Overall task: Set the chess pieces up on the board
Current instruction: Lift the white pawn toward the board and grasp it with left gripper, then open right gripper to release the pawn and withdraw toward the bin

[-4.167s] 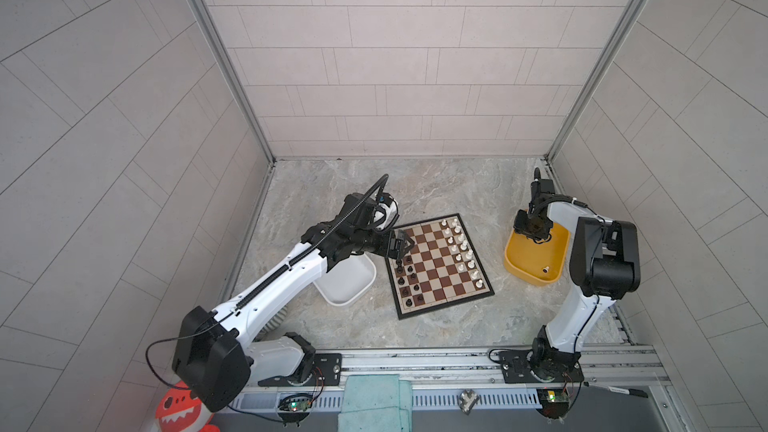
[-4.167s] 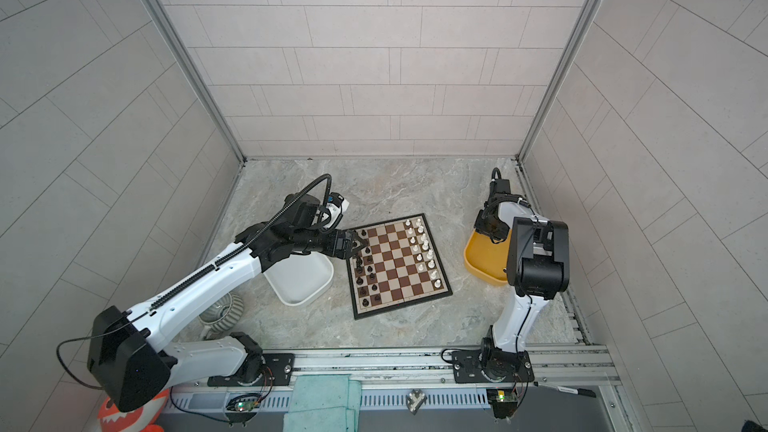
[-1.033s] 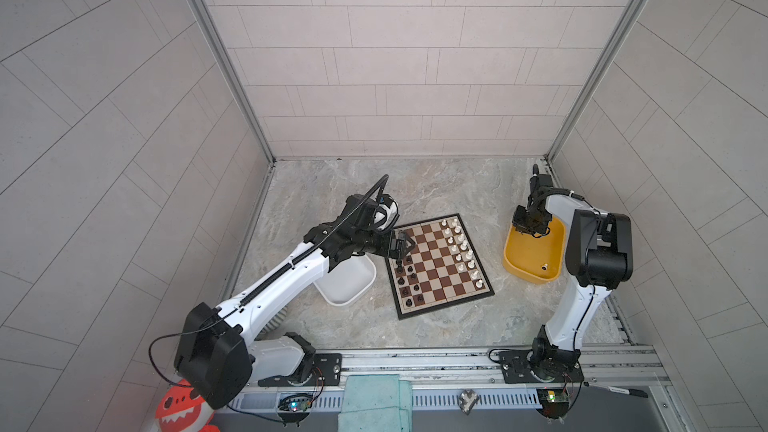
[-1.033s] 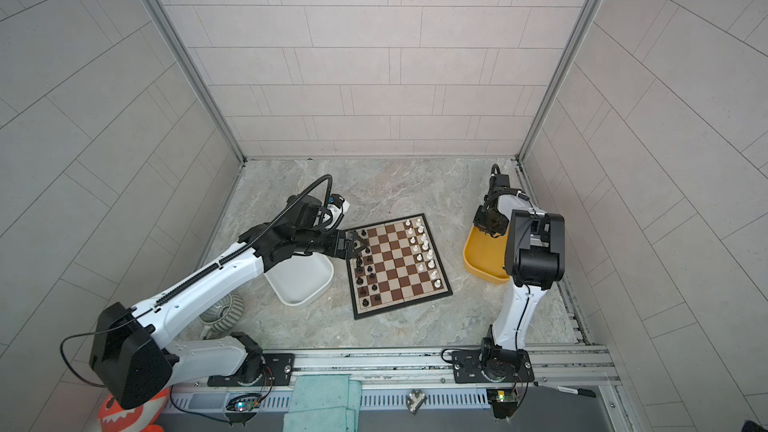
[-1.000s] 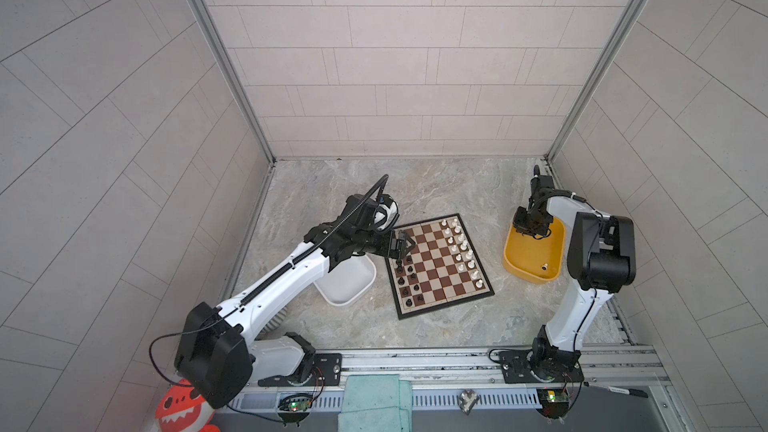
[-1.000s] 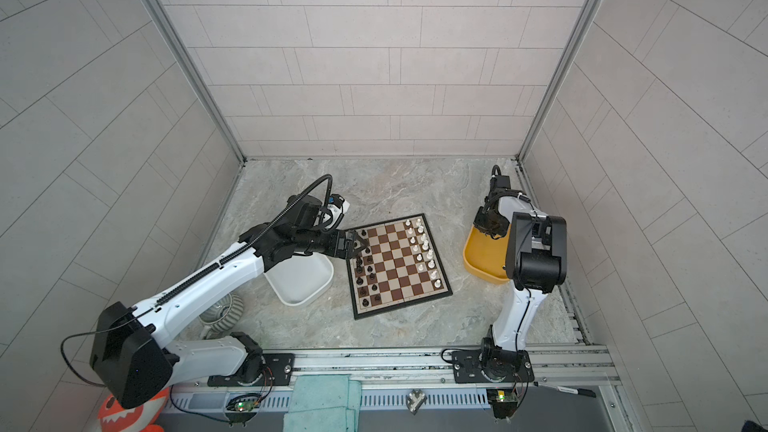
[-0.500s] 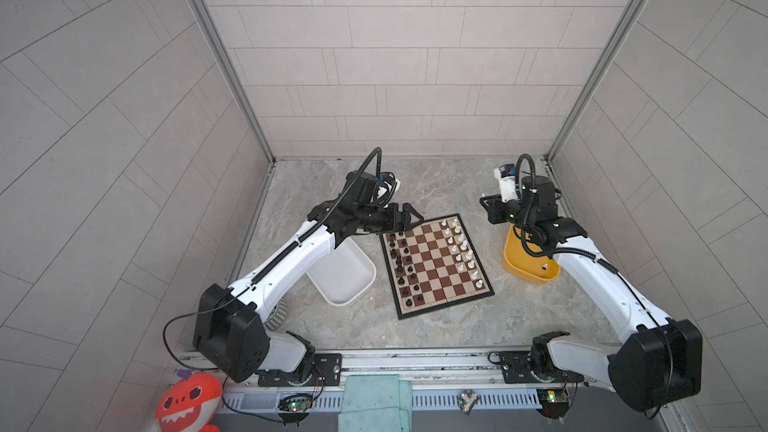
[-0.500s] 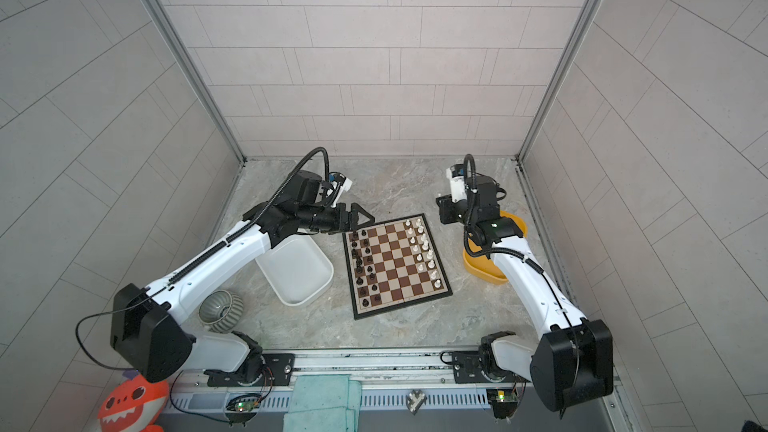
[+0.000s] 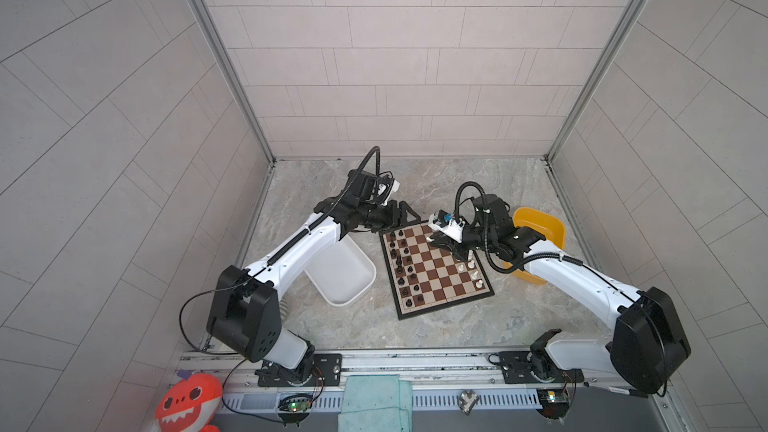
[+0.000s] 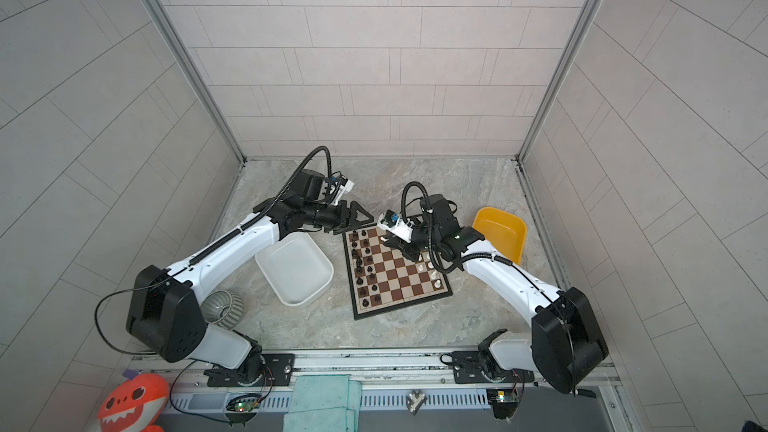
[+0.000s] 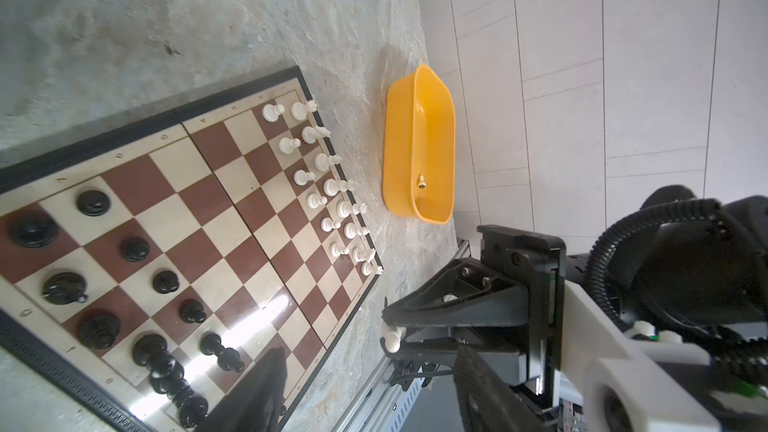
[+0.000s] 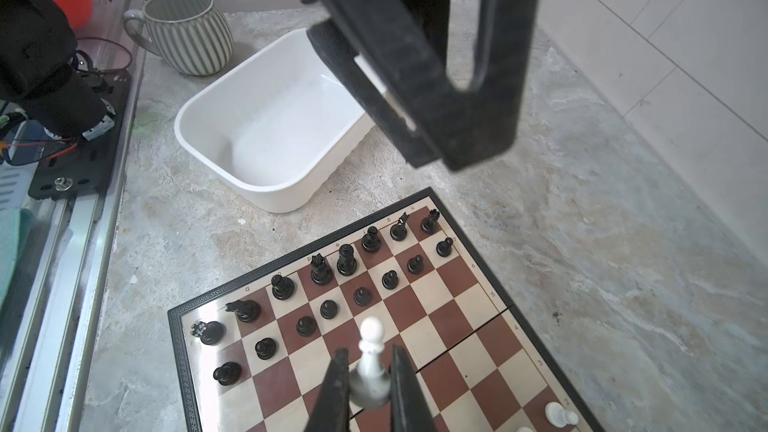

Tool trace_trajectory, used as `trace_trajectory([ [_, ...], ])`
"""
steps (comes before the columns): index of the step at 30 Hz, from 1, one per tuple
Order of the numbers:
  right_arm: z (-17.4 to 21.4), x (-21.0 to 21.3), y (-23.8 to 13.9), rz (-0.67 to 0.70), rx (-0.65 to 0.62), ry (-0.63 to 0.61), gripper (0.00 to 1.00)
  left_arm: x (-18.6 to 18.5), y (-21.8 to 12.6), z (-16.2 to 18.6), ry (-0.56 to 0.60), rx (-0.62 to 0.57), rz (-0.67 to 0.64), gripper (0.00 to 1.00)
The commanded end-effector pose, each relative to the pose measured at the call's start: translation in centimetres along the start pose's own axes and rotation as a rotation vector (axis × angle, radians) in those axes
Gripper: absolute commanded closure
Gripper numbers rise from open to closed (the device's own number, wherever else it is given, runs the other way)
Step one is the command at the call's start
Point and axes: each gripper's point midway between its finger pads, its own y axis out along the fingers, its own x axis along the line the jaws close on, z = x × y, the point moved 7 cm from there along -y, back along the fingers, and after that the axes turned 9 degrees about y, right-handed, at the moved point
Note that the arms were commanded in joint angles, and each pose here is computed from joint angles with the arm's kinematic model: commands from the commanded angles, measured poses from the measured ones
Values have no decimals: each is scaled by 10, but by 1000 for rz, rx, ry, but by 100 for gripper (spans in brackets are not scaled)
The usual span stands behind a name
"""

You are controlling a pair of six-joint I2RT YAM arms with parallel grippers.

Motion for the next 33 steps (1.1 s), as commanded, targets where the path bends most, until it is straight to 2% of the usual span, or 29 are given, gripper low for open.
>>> trace_trajectory([
  [1,-9,8,-7,-23,-51,-117,94,-13,12,4,29,60,61,38],
  [11,-10,8,-9,-4,-67,-111,94,-16,31,17,26,128,73,53],
  [25,-14,9,-15,15,-95,-97,94,-19,40,16,-13,159,109,82],
  [28,-19,11,-20,18,-112,-91,93,-24,44,16,-36,168,156,89],
  [30,-24,12,-25,21,-130,-81,88,-27,46,13,-63,151,184,93],
  [33,-34,12,-36,62,-166,-20,66,-35,46,4,-91,93,274,97],
])
